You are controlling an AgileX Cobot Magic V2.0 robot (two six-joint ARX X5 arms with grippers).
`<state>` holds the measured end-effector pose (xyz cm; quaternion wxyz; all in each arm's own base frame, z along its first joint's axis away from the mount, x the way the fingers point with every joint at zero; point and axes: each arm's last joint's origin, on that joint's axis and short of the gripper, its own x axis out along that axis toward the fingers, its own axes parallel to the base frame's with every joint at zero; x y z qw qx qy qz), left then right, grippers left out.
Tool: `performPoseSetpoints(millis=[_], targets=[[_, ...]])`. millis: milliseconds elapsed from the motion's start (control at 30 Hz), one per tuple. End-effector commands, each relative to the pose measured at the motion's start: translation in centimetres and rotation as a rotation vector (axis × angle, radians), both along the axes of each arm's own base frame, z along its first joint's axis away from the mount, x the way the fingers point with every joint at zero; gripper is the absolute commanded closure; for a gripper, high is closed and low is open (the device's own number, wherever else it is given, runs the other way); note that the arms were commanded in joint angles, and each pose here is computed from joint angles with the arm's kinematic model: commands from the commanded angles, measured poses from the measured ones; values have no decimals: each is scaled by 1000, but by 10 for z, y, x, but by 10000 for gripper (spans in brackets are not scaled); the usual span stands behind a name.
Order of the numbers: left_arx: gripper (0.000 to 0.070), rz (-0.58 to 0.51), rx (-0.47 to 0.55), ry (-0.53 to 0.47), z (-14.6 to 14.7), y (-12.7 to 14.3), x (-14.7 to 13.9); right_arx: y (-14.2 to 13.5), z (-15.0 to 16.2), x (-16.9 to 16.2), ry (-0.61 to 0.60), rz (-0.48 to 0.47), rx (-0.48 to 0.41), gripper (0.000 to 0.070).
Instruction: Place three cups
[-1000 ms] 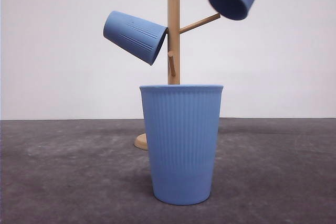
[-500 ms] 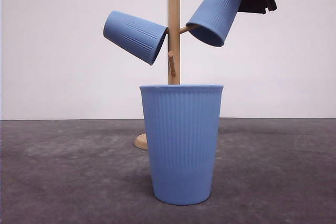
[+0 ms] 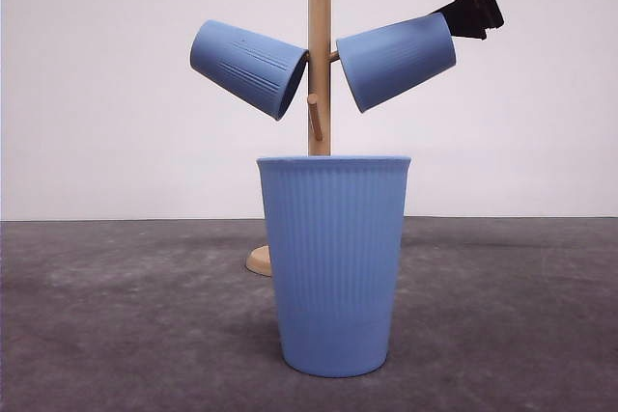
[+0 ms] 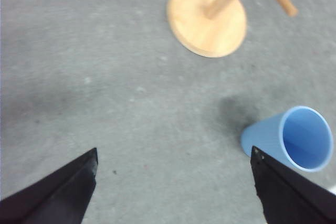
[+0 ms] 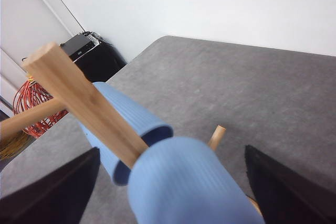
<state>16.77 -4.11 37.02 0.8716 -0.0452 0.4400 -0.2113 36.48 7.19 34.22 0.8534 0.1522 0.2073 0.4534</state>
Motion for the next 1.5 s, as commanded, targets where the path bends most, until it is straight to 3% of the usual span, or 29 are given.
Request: performPoseSetpoints(millis=[0,167,300,367,500,567,800,1033,1067,1167,1267,1333,1467], targets=[[146,-22,-4,-11,2,-2,2,0,0,5,-15,7,0,125],[146,-106,-59,-11,1,-13,6,-11,24,-4,-30,53,40,101],[146,-195,-106,18,-4,-33,17,-30,51,-34,-61,-9,-27,99],[146,-231,-113,46,-10,-47,24,-39,58,-56,-70,-85,-130,99],[146,-341,-91,108,-30,-86,38,-50,64,-107,-8,-280,-485,101],[146,-382,-64,141,-43,-104,45,-49,64,-128,44,-295,-559,101],[146,-438,59,262,-91,-151,61,-40,55,-179,184,-212,-572,104],[156,-468,116,360,-131,-178,71,-29,44,-203,200,-150,-561,104],[195,-471,124,372,-135,-180,72,-29,43,-205,197,-146,-561,104],[420,-480,145,398,-147,-186,73,-27,43,-210,196,-135,-555,104],[548,-496,168,378,-155,-190,77,-26,43,-212,196,-126,-548,104],[692,-528,175,362,-157,-192,78,-26,44,-213,196,-126,-546,104],[700,-566,171,333,-148,-189,75,-26,44,-213,186,-126,-548,104]])
